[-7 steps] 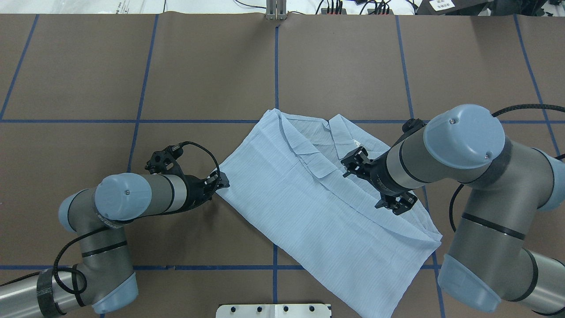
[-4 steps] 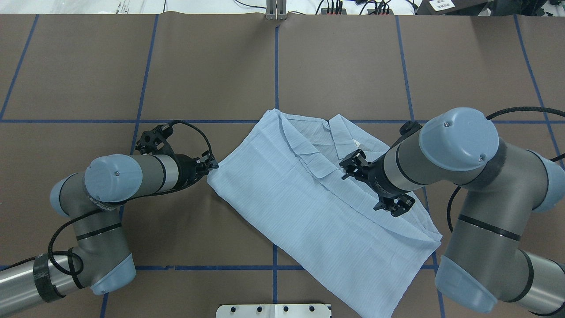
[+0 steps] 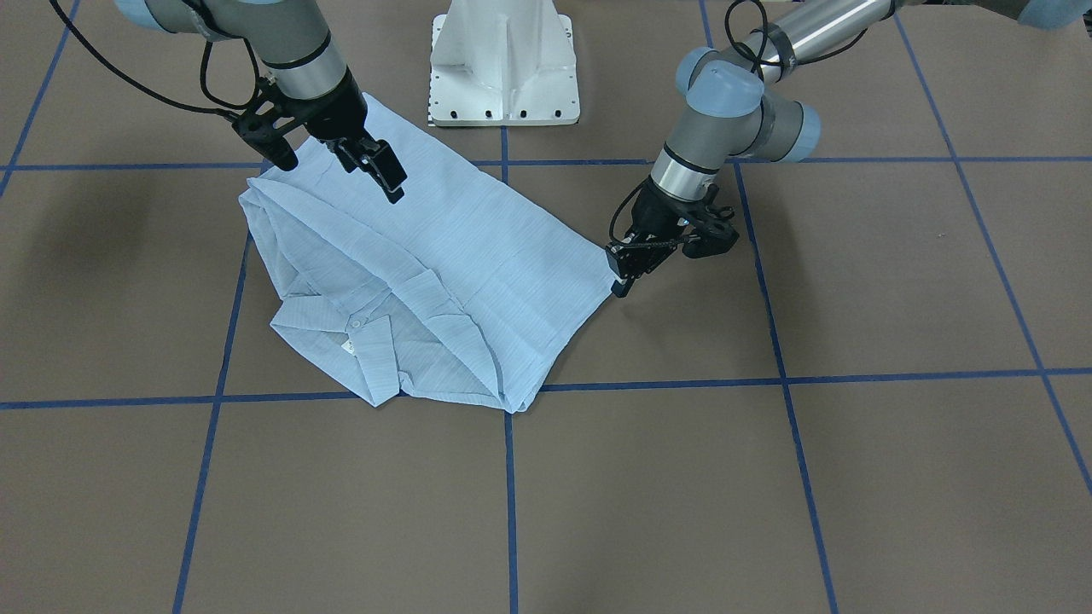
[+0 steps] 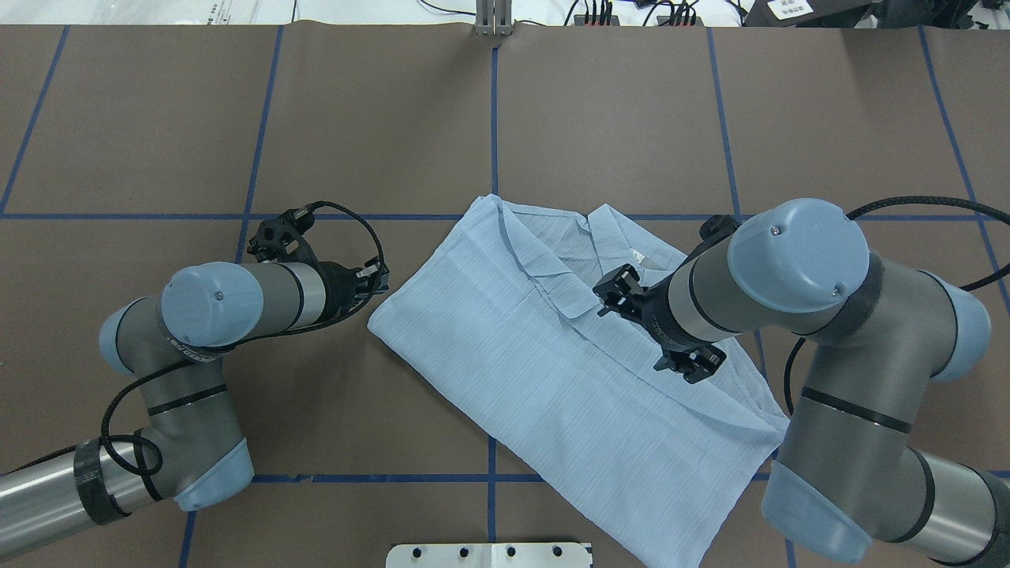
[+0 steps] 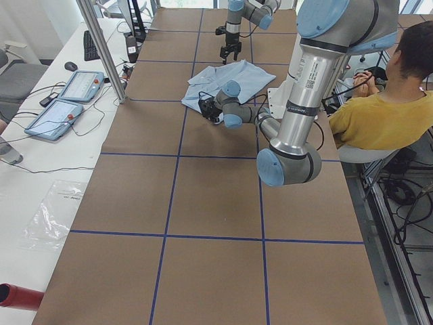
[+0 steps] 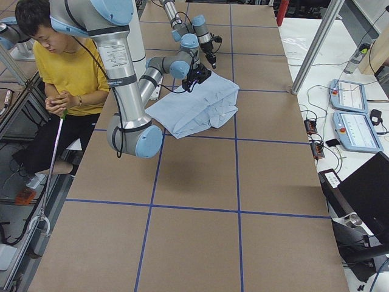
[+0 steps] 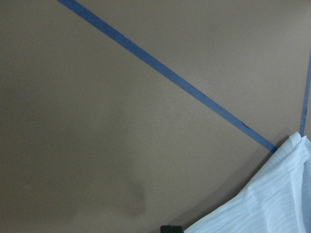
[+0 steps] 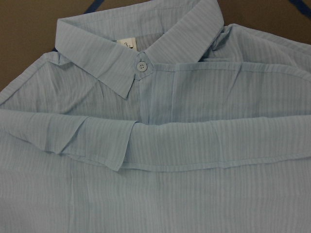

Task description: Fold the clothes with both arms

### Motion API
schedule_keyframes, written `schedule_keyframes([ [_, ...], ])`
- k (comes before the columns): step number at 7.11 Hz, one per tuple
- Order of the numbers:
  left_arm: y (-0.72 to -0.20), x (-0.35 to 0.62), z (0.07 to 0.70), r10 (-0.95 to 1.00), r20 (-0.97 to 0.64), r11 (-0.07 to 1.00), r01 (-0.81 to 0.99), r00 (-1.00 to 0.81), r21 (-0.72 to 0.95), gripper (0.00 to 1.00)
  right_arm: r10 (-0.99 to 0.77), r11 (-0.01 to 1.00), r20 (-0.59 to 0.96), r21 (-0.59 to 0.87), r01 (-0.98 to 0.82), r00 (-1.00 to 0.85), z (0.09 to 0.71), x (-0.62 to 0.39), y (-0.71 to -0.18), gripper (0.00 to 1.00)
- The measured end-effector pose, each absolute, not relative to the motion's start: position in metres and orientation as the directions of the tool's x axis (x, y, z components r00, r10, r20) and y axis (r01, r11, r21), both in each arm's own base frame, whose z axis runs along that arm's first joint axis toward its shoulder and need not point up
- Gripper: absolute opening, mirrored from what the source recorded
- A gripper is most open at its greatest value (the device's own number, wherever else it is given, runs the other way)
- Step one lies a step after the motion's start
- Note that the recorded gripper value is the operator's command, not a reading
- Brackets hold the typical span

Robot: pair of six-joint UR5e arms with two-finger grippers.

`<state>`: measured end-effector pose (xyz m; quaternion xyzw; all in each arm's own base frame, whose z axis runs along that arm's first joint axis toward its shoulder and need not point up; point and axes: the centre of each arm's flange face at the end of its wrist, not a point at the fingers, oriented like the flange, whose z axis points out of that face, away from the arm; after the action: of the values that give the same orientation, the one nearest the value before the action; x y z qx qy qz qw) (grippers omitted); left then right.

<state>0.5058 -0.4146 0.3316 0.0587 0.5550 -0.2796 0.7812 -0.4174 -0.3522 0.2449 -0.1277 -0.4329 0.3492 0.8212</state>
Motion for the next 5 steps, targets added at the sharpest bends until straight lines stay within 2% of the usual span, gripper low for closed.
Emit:
schedule_keyframes([
  [2,-0.4137,0.5062,0.3331,-0.374,-0.897,0.839,0.499,0.237,-0.218,0.61,0.682,0.724,0.627,-0.507,-0.468,0.376,0.2422,-0.4186,-0.3529,1.00],
  [5,-0.4104,0.5069,0.3286,-0.407,-0.861,0.835,0.507,0.306,-0.215,0.53,0.682,0.724,0.626,-0.505,-0.470,0.377,0.2429,-0.4201,-0.3538,1.00],
])
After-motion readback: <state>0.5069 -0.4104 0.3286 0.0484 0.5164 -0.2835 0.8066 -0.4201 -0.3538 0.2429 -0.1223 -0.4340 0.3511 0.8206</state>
